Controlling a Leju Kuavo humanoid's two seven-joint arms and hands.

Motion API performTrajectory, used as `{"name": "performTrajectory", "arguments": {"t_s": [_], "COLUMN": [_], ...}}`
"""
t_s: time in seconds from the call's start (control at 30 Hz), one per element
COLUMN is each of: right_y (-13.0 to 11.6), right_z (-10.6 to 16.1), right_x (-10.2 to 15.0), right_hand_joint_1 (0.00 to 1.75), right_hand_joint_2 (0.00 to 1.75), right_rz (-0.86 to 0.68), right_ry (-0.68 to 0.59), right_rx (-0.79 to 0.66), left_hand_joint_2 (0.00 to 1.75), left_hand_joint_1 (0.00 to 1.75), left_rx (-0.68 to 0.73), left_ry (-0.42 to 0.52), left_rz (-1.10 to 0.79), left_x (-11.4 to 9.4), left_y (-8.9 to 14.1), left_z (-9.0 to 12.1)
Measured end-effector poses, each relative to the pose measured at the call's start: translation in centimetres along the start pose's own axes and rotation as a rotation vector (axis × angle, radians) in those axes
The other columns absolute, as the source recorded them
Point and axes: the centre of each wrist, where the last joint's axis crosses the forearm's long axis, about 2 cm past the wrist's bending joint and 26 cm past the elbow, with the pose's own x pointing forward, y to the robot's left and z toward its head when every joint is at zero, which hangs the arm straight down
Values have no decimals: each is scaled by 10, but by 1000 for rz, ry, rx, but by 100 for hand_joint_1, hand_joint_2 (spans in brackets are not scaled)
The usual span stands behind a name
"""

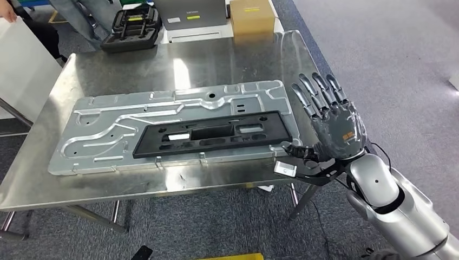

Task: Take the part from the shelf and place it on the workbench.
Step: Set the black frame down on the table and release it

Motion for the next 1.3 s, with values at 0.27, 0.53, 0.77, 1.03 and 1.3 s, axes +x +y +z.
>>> {"name": "performTrajectory", "arguments": {"t_s": [0.27,0.53,0.77,1.03,1.3], "right_y": [-14,-19,-17,2,76], "right_z": [4,10,37,105,192], "right_x": [21,27,43,73,105], "right_hand_joint_1": [0,0,0,0,0], "right_hand_joint_2": [0,0,0,0,0], "right_rz": [-75,-59,-36,-614,-1033], "right_ry": [-7,-13,2,263,740], "right_rx": [-105,-127,-113,-104,59], "left_hand_joint_2": [0,0,0,0,0], "left_hand_joint_1": [0,0,0,0,0], "left_rx": [11,10,14,67,157], "left_ry": [4,7,30,74,111], "left_rz": [7,16,46,132,258], "left_x": [3,5,4,-1,7], "left_y": [3,1,-2,-6,-14], "left_z": [-2,-2,-1,2,1]}}
